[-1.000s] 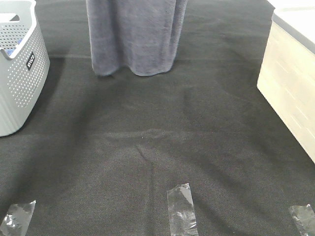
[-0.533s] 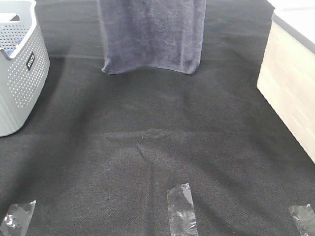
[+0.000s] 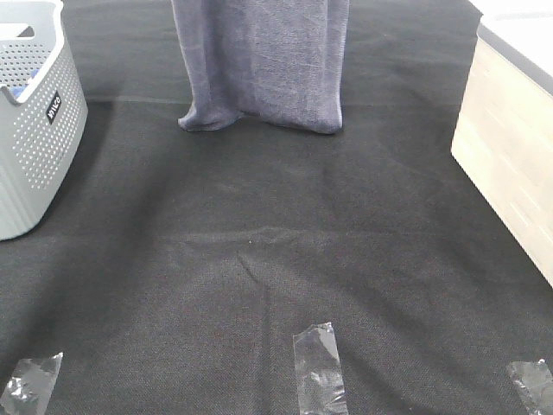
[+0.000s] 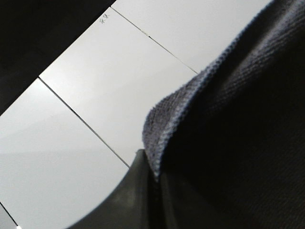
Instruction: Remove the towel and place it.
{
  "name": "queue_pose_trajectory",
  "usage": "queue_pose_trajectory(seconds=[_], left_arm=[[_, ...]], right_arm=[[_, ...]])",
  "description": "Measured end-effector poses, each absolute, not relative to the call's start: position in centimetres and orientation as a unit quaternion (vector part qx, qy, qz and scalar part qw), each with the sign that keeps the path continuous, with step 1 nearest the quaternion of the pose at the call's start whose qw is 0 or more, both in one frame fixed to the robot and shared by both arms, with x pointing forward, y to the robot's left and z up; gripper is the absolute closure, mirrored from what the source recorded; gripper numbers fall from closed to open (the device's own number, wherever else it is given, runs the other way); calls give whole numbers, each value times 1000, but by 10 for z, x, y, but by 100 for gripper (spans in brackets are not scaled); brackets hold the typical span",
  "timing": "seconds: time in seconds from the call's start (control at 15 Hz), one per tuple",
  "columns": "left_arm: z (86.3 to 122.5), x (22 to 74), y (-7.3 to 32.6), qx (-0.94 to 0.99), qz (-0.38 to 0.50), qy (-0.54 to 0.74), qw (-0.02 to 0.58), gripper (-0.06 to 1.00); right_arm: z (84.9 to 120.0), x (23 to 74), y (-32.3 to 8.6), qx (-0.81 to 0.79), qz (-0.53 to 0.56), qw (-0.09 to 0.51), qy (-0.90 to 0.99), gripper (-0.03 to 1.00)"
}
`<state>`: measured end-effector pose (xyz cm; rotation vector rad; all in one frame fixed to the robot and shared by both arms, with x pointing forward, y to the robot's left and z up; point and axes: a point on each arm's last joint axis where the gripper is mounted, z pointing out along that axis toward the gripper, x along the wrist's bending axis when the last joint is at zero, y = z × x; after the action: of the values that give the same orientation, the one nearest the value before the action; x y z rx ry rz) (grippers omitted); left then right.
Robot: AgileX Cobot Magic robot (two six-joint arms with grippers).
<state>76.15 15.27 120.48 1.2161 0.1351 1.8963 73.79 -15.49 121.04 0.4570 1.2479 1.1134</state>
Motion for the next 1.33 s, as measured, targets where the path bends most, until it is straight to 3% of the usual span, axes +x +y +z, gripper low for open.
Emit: queue_pose_trajectory(seconds=[0.67, 1.0, 1.33], left_arm=[[1203, 763, 152, 499, 730, 79, 460, 94], [1215, 752, 148, 463, 747, 33, 477, 94], [1234, 742, 151, 439, 762, 19, 475, 94]], right_arm=[[1212, 738, -156, 175, 470, 667, 551, 95], [1227, 731, -160, 152, 493, 692, 506, 95], [1234, 727, -161, 165, 524, 677, 490, 95]])
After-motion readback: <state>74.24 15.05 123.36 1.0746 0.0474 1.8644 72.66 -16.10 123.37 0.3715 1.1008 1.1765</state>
